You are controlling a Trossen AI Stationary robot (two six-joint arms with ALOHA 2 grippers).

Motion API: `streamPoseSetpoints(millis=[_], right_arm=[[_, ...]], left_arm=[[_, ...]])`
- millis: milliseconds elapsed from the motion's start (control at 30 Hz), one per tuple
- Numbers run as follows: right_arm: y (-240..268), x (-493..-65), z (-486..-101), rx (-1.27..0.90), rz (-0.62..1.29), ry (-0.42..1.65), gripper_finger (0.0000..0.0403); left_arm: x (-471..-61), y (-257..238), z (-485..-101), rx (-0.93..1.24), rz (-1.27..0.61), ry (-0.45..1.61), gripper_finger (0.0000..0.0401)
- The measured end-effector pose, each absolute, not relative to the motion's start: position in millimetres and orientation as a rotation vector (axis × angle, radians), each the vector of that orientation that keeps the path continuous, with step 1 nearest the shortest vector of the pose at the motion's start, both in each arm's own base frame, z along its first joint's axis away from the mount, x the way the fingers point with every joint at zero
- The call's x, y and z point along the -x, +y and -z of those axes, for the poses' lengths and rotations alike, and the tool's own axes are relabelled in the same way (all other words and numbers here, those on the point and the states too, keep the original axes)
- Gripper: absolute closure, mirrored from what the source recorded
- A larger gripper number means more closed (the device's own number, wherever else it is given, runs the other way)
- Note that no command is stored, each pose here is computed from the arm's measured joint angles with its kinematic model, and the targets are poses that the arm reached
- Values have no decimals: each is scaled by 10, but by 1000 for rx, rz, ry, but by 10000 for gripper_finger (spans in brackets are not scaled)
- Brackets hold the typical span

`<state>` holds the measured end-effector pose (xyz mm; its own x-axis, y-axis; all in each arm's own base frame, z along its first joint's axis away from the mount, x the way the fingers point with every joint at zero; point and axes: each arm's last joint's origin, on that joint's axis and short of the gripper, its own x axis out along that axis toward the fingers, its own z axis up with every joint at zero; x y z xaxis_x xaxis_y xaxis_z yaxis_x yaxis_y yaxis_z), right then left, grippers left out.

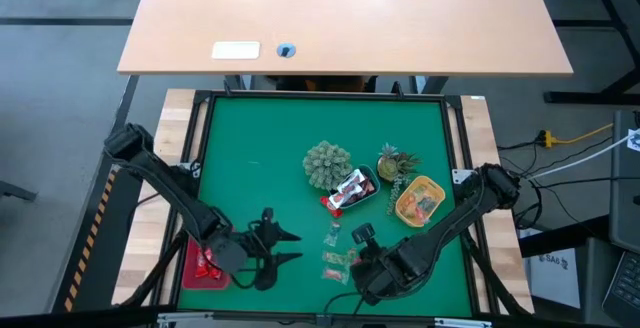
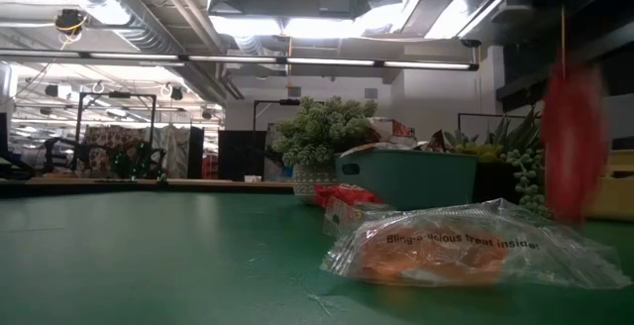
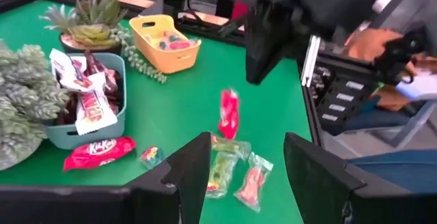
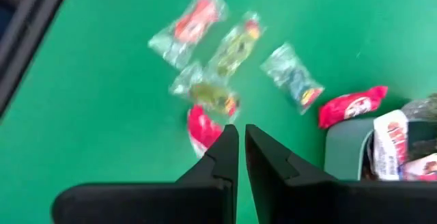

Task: Organize candy in baskets
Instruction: Put the red chocolate into the red bin

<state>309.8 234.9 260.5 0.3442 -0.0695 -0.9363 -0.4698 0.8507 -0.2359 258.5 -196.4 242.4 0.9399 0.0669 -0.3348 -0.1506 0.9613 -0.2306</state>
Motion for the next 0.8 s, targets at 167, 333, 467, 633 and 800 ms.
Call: streamPoseSetpoints(millis=[167,333,467,633,800], right_arm=[[2235,-3208,-2662,474,-257,1199,381],[2177,-3241,-2654,394,-330,1249,399],[2181,-3229,-2648,343,-362,1280,383],[2145,-3151,-2626,351,-366,1374,340],[2085,-3081,-2518,365,-280,1458,264]], left_arm=[[-2665,-2015,-2255,245,-124,352,223],[-2725,-2043,-2135,260,-126,369,223],[-2740,-2056,-2084,251,-128,379,223],[-2742,-2057,-2082,253,-127,378,223],[-2744,-2059,-2087,257,-126,373,223]])
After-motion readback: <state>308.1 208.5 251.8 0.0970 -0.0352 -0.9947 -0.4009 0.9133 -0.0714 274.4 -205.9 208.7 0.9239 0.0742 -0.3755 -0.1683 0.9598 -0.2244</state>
